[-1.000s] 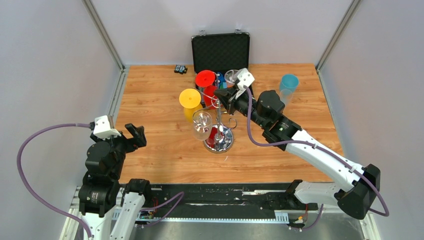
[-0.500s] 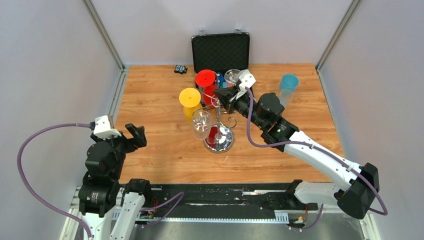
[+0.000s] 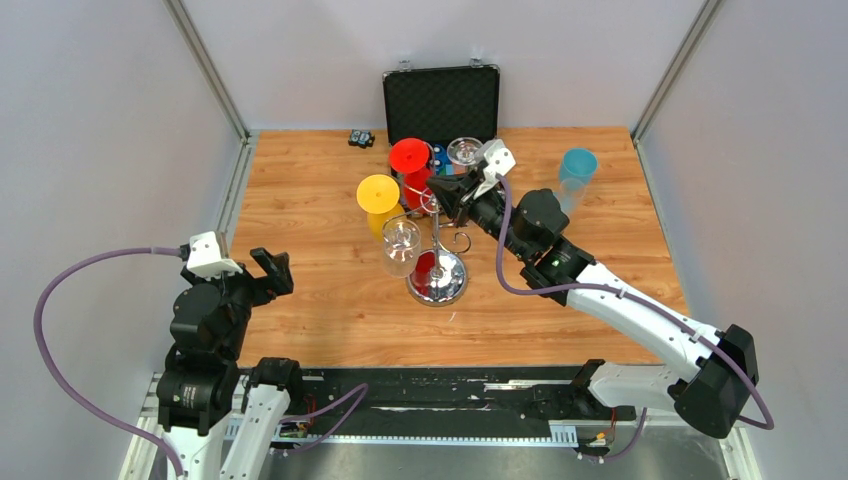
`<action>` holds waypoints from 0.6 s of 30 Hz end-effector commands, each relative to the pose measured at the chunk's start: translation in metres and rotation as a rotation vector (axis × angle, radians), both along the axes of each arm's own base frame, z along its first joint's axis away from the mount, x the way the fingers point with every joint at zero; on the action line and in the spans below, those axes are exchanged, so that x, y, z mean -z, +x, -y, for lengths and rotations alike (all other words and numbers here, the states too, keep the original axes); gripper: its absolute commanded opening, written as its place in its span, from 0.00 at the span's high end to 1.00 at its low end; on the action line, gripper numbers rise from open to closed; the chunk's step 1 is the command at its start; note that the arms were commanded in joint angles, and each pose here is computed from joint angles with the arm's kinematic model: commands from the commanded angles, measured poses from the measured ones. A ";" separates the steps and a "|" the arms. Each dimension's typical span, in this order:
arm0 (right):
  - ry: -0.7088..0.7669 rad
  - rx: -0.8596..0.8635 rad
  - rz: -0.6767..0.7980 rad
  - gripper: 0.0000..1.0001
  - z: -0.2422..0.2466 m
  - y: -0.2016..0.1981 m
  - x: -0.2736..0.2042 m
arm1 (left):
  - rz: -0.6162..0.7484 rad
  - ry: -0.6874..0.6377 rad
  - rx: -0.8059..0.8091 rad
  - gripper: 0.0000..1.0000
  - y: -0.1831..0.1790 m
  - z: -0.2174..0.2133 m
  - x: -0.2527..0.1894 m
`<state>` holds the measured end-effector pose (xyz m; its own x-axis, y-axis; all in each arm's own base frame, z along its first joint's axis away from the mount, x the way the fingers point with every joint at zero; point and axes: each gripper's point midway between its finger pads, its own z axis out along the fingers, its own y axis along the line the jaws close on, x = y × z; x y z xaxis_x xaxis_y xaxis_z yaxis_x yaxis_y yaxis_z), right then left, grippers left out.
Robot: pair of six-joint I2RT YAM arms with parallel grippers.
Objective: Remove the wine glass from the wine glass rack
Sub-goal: Place the wine rack at the center of the board.
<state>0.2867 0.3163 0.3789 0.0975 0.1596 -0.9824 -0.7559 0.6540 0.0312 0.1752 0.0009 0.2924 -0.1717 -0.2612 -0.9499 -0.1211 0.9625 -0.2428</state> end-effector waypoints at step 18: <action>0.076 -0.002 0.071 0.50 0.009 -0.008 -0.050 | 0.025 0.010 0.008 0.00 0.003 0.001 -0.004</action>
<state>0.2883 0.3192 0.3848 0.0932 0.1800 -0.9792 -0.7581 0.6504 0.0474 0.1750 0.0007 0.2925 -0.1713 -0.2613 -0.9499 -0.1198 0.9626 -0.2432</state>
